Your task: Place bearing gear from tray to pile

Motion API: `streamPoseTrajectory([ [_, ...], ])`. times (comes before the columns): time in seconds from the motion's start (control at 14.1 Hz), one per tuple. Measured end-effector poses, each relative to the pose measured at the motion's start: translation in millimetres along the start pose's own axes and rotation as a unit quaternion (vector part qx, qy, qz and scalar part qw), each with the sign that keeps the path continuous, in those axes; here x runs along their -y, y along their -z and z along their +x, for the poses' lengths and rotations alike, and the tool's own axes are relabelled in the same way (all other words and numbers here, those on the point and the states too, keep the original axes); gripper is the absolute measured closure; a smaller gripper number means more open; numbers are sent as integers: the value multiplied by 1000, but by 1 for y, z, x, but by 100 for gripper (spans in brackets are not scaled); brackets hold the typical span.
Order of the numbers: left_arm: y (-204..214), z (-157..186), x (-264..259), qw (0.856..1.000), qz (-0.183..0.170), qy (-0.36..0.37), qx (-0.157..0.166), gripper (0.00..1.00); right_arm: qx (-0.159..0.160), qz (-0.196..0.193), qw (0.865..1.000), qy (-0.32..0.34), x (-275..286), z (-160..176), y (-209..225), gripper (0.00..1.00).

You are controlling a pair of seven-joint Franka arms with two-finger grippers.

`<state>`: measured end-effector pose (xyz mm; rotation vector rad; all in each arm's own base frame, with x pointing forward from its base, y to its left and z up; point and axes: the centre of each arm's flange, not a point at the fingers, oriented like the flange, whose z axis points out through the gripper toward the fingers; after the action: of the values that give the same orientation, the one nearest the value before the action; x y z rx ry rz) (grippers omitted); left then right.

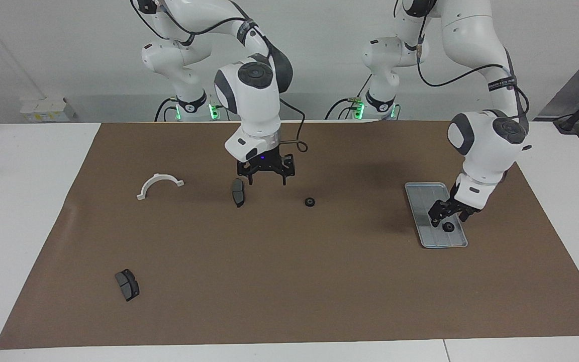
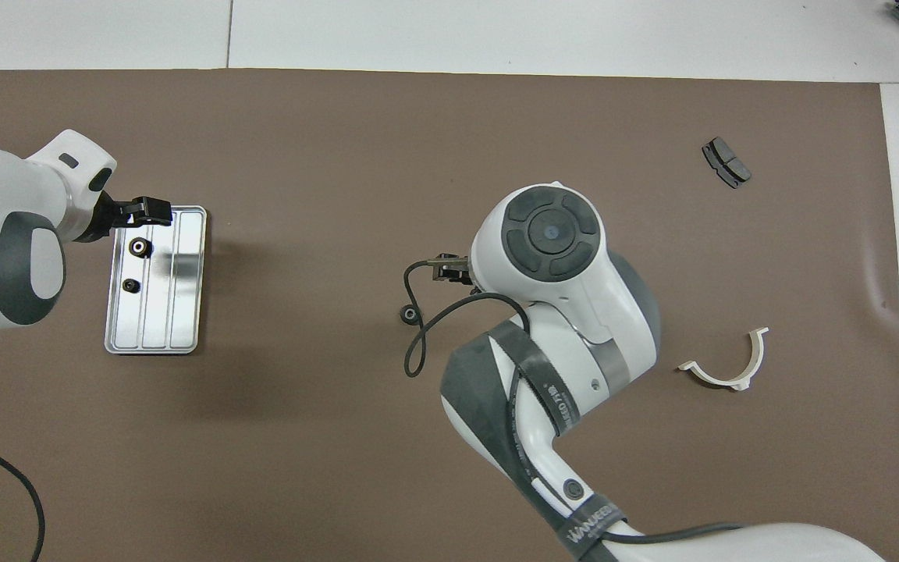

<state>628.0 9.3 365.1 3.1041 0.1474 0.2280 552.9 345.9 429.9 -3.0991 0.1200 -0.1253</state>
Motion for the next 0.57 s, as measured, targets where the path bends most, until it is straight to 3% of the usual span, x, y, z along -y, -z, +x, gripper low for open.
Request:
streamPoseTrajectory([
  [0.35,-32,-6,29,1000,3,-15,16,13,-12,-9,1000,11,64,-31,-69,0],
  [0.5,-41,-10,34,1000,3,-16,20,27,-16,-13,1000,9,76,-36,-93,0],
  [0.57,-45,-13,34,1000,3,-17,17,27,-14,-15,1000,10,79,-37,-102,0],
])
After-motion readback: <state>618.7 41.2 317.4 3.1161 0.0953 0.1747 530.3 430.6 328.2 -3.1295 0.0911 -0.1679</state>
